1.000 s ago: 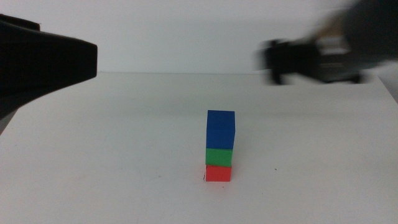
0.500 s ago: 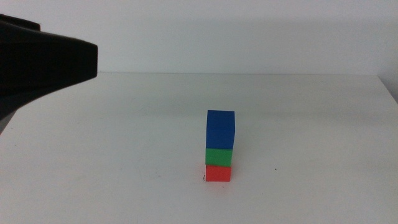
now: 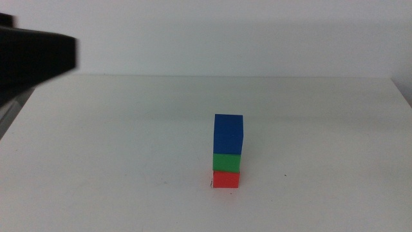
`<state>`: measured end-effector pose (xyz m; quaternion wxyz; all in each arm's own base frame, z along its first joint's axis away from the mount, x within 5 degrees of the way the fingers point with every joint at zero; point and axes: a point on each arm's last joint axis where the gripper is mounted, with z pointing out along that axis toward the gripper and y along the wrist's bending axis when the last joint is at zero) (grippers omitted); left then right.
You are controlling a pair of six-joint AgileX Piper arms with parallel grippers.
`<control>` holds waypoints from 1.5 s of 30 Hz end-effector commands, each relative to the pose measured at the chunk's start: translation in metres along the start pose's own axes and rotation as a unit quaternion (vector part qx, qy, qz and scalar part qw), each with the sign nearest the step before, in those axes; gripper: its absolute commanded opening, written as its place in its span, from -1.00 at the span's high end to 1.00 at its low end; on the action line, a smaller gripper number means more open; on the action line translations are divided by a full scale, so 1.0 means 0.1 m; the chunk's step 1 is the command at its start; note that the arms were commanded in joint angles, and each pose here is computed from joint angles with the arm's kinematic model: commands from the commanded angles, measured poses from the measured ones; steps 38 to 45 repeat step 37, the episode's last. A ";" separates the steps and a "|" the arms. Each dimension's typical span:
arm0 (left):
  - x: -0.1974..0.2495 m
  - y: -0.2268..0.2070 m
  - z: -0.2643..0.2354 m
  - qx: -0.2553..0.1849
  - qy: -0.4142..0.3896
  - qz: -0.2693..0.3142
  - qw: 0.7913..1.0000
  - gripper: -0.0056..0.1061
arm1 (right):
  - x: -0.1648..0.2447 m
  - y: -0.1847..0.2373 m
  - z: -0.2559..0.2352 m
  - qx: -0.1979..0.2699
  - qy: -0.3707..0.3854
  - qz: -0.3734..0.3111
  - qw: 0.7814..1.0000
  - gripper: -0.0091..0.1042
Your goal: Stack red cubes first, then green, then blue cubes in a specific spot.
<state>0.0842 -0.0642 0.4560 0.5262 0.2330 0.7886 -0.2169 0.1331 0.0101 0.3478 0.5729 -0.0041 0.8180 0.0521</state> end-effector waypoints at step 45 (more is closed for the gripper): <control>2.62 0.60 0.33 -0.324 -0.134 -0.042 0.936 -0.78 | 1.73 -0.17 -0.21 0.042 -0.097 -0.074 0.992 -0.80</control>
